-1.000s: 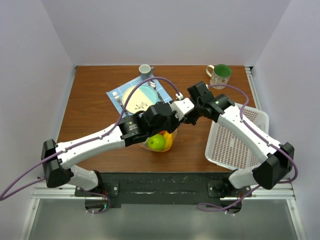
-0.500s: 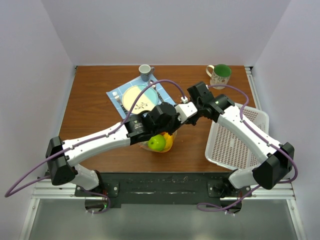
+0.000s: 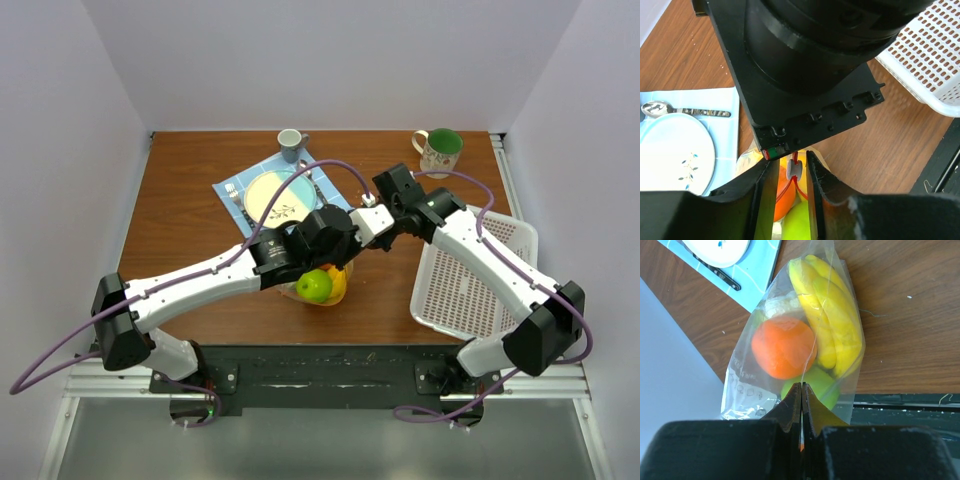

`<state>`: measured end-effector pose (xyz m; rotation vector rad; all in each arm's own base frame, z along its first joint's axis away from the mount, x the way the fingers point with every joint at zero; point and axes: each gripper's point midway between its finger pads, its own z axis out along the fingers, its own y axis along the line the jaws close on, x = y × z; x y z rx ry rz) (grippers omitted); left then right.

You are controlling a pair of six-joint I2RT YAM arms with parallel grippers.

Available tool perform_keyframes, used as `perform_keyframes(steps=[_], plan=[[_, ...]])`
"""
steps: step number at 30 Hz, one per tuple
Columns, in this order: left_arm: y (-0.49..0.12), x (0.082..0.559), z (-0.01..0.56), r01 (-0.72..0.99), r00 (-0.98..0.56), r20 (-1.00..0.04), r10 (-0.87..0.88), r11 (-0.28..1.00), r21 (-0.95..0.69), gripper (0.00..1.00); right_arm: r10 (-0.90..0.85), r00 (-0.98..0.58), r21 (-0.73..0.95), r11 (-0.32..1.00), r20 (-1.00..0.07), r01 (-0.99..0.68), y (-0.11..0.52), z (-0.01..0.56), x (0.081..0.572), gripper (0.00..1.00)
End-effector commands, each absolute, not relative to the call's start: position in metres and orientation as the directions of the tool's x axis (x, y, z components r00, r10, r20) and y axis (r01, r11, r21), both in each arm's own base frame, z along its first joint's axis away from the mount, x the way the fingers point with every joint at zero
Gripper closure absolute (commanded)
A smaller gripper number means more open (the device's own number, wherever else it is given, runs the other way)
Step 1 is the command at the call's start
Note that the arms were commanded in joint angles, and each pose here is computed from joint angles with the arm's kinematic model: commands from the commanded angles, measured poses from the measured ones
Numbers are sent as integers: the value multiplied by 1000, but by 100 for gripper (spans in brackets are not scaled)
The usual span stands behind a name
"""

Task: Place the food in the zip-top bag and seal the zipper
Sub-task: Adjust the zipper food storage bag at the center of the board.

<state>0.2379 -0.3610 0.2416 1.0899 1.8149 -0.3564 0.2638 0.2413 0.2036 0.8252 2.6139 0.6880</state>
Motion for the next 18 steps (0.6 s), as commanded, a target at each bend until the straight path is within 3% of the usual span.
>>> perform_keyframes(steps=[1, 11, 18], plan=[[-361, 239, 249, 805, -116, -852, 511, 551, 221, 66, 621, -770, 566, 691, -146, 450, 247, 216, 272, 100], [-357, 243, 240, 805, -124, -843, 524, 550, 223, 59, 627, -766, 565, 688, -145, 456, 243, 216, 271, 100], [-360, 246, 242, 797, -127, -853, 506, 564, 216, 70, 629, -764, 561, 688, -144, 460, 242, 214, 271, 100]])
